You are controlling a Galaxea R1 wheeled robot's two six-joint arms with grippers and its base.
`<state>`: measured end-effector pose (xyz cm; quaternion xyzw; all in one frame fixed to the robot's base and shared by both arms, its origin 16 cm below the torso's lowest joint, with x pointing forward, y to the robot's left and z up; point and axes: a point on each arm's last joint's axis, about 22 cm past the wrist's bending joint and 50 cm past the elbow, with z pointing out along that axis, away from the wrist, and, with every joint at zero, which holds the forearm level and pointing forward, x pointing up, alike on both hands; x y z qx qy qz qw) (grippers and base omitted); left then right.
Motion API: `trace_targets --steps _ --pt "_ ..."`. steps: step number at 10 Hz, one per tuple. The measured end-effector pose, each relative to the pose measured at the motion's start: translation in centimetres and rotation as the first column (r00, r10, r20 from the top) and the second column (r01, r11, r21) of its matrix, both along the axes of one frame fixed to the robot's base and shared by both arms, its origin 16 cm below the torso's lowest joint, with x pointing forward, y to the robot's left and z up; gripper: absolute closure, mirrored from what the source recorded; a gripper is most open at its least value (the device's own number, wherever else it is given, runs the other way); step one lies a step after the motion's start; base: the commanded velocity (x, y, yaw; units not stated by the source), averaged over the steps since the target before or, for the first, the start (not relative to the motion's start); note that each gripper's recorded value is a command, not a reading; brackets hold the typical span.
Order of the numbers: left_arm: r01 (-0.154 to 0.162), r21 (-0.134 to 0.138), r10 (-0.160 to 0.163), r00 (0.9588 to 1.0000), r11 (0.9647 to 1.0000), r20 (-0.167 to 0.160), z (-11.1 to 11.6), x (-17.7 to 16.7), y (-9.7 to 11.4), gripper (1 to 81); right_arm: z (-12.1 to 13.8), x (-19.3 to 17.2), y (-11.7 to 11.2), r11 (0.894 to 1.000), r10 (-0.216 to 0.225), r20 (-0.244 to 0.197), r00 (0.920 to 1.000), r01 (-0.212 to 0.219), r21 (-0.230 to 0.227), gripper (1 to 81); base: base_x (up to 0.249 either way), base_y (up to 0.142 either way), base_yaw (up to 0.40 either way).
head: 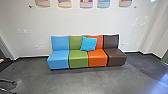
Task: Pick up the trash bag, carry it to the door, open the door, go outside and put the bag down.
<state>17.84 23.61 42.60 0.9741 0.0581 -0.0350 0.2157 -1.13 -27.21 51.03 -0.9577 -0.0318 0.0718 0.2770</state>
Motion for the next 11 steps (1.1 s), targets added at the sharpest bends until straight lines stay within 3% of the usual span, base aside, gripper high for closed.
trace_targets --steps 3,7,11 --pt "-0.007 -0.002 0.007 0.9996 1.0 0.026 -0.7 3.3 0.1 1.0 -0.3 2.4 0.2 1.0 -0.004 0.034 0.9994 0.004 0.023 1.0 0.0 0.0 0.0" --pt "-0.01 -0.01 0.01 0.9993 0.9999 -0.036 -2.8 5.5 0.1 1.0 -1.7 2.2 -0.2 1.0 -0.004 -0.025 0.9997 0.004 0.019 1.0 0.0 0.0 0.0" --pt "-0.017 -0.012 0.016 0.995 0.9998 -0.099 -6.1 7.1 0.2 1.0 -3.3 3.7 -1.4 1.0 -0.006 -0.076 0.9971 0.007 0.012 1.0 0.0 0.0 0.0"
